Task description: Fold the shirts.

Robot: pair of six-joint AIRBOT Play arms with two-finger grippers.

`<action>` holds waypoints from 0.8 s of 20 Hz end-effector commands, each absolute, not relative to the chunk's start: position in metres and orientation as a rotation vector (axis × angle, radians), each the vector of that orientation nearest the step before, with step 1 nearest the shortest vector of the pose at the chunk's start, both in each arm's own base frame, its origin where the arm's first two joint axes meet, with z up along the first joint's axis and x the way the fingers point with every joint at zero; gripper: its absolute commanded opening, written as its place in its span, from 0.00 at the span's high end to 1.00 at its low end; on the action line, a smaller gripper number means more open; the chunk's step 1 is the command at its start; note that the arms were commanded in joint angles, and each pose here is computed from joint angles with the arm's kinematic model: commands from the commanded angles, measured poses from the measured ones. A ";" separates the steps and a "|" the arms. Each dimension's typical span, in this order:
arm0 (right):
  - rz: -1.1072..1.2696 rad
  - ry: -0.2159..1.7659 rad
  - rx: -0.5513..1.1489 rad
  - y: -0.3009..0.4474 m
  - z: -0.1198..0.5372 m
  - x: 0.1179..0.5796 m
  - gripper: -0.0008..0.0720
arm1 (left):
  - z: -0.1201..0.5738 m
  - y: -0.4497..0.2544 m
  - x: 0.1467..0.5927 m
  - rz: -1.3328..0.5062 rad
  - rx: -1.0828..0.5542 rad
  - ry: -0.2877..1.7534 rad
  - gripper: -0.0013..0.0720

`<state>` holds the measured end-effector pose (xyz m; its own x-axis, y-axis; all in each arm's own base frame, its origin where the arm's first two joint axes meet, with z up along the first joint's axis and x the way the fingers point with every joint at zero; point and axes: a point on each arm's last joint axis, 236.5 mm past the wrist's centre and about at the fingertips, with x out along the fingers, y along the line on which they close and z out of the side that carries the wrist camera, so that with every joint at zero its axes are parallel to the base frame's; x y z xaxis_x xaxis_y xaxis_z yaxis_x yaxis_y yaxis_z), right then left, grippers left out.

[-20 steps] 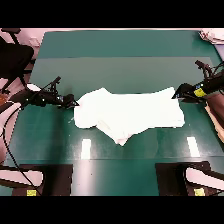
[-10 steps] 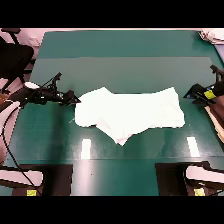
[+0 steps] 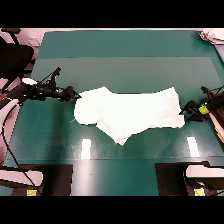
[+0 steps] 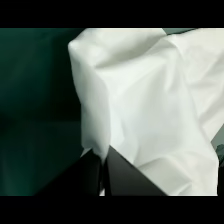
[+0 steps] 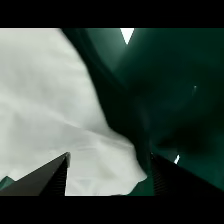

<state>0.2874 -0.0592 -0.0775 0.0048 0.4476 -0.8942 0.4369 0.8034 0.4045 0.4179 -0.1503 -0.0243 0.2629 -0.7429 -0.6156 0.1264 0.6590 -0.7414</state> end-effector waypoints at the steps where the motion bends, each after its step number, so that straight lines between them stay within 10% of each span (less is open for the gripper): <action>1: -0.007 1.533 0.714 -0.054 -0.094 0.285 0.22 | -0.021 -0.152 0.419 -0.654 -0.640 1.161 0.95; 5: 0.062 1.403 0.782 -0.034 -0.089 0.314 0.47 | -0.020 -0.154 0.414 -0.669 -0.644 1.174 0.95; 7: 0.085 1.369 0.803 -0.022 -0.084 0.326 0.94 | -0.017 -0.156 0.414 -0.679 -0.655 1.173 0.95; 16: 0.341 1.011 0.642 0.030 0.075 0.403 0.97 | 0.150 -0.149 0.455 -0.724 -0.447 0.725 0.95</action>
